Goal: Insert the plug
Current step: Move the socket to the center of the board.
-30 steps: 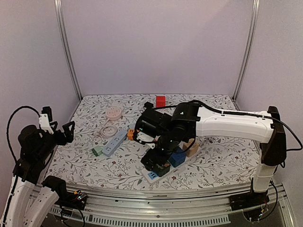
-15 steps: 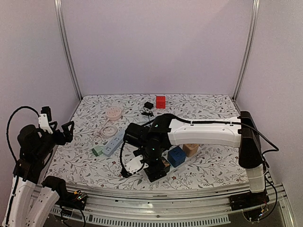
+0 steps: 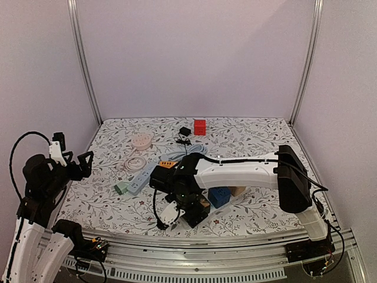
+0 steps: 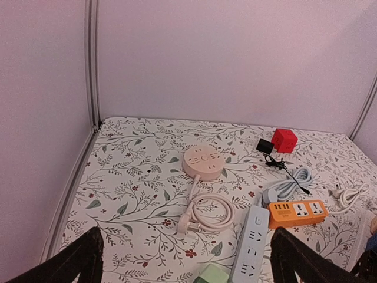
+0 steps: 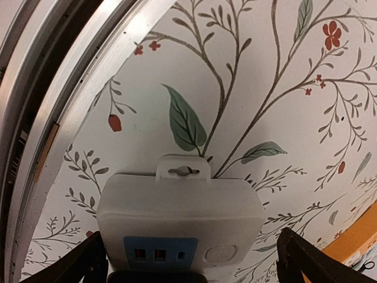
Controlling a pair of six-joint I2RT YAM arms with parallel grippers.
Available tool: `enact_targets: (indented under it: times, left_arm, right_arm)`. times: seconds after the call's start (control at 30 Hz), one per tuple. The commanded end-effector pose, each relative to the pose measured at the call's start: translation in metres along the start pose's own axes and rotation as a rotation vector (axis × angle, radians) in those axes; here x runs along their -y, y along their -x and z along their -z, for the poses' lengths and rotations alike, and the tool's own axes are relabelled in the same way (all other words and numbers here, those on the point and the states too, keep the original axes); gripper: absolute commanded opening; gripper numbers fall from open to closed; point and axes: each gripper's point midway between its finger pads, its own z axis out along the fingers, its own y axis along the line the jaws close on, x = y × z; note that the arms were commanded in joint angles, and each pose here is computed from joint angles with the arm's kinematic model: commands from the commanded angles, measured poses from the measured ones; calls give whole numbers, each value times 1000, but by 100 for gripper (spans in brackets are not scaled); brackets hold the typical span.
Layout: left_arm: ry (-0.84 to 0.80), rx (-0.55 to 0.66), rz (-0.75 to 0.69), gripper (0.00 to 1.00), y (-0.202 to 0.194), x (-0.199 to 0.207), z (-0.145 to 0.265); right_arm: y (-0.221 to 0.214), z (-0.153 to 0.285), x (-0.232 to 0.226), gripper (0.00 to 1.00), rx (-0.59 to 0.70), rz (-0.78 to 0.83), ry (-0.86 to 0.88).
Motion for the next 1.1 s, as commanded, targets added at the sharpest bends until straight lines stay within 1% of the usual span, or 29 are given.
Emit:
enact_targets:
  times: [0.0,0.27,0.47,0.57,0.73,0.87,0.97,1.07]
  left_arm:
    - [5,-3,-4,96,-4,-3,-3]
    - [8,-4,-5,95,-4,-3,-4]
    - [11,-5,-5,95,-4,-4,-4]
    - [15,-8,-5,95,-5,-5,-4]
    - [14,-7,-6,95,-5,-4,-4]
    - [15,-8,-5,94,-5,-5,-4]
    - [15,-7,-7,94,-4,-5,-4]
    - [13,-8,-5,94,-4,-4,-4]
  right_arm:
    - [-20,-9,5,98,-79,21,6]
    - [-78,-15,9,91,-148,-234,55]
    - [-113,-9,3,88,-169,-305,56]
    - [-138,-6,-2,86,-187,-365,64]
    - [-191,-8,-20,86,-213,-520,94]
    - [-236,-12,-47,85,-259,-629,134]
    - [-259,-11,-63,85,-280,-677,131]
    - [-272,-6,-69,86,-279,-710,108]
